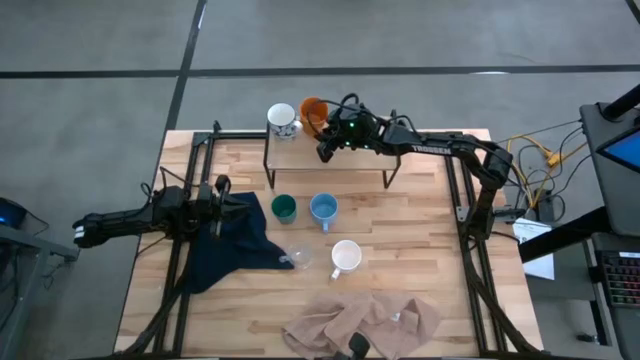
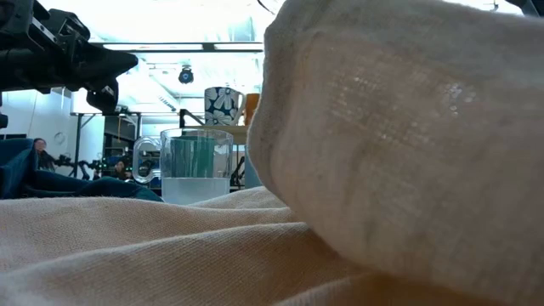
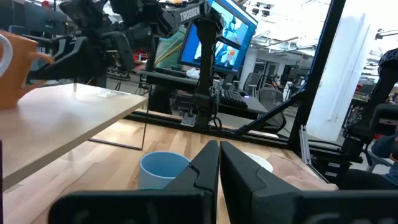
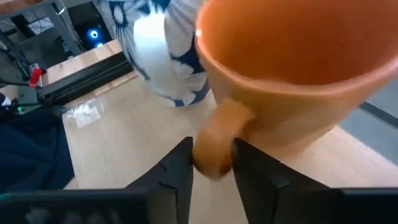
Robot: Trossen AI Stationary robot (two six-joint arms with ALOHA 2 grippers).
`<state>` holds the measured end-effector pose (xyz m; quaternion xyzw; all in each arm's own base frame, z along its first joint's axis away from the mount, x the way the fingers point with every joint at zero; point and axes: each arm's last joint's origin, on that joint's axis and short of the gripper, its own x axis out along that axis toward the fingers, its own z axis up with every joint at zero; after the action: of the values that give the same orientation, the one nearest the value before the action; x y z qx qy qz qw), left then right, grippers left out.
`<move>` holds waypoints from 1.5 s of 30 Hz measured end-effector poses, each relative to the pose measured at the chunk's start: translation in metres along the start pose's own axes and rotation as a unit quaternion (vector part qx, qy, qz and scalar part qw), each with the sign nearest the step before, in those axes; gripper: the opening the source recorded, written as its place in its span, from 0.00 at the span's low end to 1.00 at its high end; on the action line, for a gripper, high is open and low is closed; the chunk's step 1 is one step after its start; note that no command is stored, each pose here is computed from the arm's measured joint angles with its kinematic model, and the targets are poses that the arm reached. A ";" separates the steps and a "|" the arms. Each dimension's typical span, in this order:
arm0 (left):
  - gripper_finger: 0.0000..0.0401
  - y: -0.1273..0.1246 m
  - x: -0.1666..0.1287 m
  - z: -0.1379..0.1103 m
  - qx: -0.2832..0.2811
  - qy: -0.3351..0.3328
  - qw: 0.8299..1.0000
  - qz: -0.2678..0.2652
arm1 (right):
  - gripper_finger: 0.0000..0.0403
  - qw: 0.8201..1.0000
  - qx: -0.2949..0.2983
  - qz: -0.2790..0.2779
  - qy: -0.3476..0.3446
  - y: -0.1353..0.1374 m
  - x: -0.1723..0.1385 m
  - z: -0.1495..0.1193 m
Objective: Stack small to large cups/mugs on shelf
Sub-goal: Put the orange mug on the shelf, then put the white mug on the shelf
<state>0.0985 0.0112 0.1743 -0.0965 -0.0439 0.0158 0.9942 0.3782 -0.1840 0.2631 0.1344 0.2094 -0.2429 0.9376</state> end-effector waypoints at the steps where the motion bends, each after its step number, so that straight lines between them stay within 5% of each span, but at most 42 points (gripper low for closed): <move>1: 0.00 0.000 0.000 0.000 0.000 0.000 1.000 0.000 | 0.27 1.000 0.000 0.000 -0.001 0.000 0.000 0.000; 45: 0.00 0.000 0.000 0.000 -0.002 0.000 1.000 0.000 | 0.33 1.000 -0.029 -0.007 0.006 -0.001 -0.007 0.013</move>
<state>0.0985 0.0112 0.1744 -0.0980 -0.0440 0.0158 0.9941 0.3762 -0.1864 0.2778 0.1066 0.2228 -0.2424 0.9382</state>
